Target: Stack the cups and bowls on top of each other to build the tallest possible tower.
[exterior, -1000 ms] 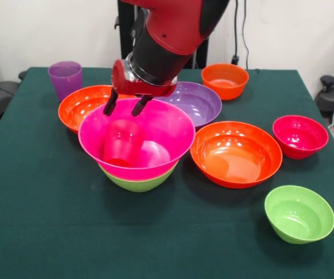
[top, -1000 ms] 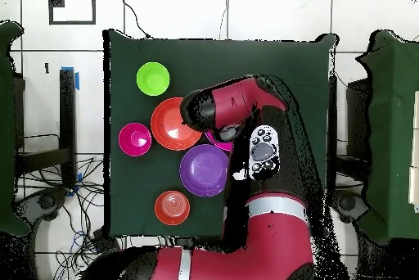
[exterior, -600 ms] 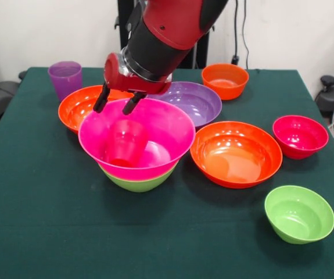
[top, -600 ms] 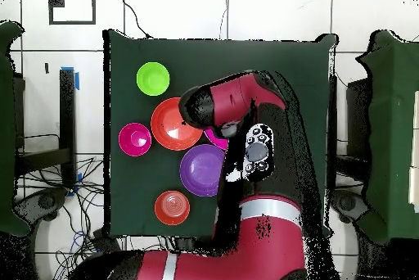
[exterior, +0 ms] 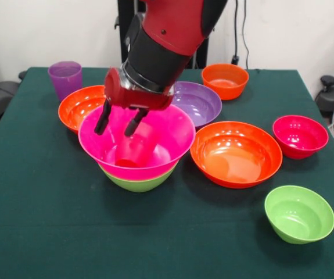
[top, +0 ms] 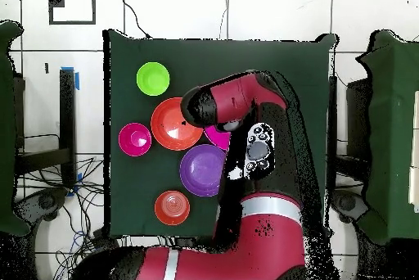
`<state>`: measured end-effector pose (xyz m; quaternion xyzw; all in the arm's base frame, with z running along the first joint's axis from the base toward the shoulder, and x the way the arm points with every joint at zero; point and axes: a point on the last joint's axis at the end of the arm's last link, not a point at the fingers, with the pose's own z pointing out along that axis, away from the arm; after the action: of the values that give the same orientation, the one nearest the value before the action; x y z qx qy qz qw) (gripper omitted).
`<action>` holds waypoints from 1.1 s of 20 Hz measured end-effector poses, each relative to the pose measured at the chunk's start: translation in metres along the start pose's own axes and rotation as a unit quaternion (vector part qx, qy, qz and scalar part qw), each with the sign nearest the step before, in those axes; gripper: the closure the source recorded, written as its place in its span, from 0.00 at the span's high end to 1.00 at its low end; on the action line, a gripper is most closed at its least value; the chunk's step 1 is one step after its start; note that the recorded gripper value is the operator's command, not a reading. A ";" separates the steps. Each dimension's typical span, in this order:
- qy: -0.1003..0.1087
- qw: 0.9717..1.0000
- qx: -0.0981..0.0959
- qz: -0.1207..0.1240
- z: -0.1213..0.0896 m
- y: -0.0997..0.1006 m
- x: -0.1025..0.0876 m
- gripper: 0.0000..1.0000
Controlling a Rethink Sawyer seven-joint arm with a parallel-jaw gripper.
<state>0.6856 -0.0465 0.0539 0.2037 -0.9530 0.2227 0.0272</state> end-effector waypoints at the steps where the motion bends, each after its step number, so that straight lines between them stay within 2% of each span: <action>1: -0.012 1.000 0.000 0.000 0.003 0.001 -0.003 1.00; 2: -0.017 1.000 -0.001 0.000 0.005 0.002 -0.004 1.00; 4: -0.042 0.999 -0.010 0.004 0.013 0.006 -0.008 1.00; 8: -0.050 0.998 -0.030 0.018 0.025 0.010 -0.008 1.00; 12: -0.034 0.997 -0.064 0.041 0.039 0.019 0.005 1.00; 17: -0.021 0.995 -0.083 0.048 0.040 0.030 0.016 1.00; 22: -0.013 0.994 -0.095 0.054 0.034 0.036 0.022 1.00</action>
<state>0.6522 -0.0400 0.0112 0.1518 -0.9796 0.1301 0.0220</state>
